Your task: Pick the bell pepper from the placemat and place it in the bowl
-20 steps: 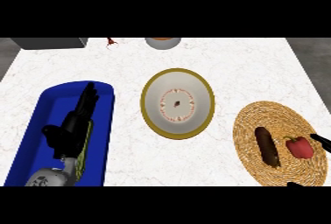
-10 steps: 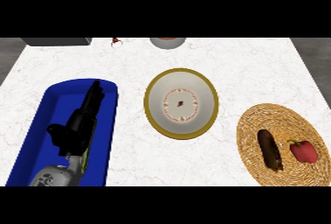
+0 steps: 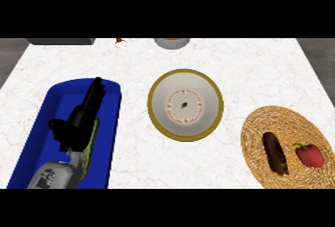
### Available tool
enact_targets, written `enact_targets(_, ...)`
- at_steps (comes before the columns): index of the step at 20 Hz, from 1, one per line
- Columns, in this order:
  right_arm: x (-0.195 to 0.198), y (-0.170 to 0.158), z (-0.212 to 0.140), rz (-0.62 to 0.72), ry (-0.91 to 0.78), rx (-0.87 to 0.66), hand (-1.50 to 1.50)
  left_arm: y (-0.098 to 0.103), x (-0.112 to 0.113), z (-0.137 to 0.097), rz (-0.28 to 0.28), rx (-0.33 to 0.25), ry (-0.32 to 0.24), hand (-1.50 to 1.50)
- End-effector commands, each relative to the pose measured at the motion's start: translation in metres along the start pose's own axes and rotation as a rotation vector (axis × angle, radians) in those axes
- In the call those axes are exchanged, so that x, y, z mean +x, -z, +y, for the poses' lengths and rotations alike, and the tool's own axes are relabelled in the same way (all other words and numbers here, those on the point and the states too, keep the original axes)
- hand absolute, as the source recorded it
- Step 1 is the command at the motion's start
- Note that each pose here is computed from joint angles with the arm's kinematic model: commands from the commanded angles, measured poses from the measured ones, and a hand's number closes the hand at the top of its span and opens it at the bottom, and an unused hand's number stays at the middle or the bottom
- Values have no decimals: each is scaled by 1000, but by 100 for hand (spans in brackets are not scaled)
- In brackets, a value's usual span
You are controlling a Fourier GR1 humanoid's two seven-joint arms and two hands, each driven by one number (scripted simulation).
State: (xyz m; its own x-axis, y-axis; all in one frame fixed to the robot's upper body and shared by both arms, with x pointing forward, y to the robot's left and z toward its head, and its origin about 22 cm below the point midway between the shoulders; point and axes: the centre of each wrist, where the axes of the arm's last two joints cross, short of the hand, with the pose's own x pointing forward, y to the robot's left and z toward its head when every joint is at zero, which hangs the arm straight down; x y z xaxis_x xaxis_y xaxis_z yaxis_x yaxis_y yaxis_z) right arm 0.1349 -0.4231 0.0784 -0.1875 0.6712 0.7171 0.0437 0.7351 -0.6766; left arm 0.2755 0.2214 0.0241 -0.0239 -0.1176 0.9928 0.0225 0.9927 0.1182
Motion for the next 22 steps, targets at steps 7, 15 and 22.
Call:
enact_targets(7,-18,10,17,133,-45,138,-150,-8,10,-8,-4,-10,-32,0)
enact_targets(15,-40,-1,16,80,55,136,-150,-14,14,-16,-7,1,-11,0)
enact_targets(22,-53,-12,16,44,140,149,-150,-3,18,-15,-1,4,-5,0)
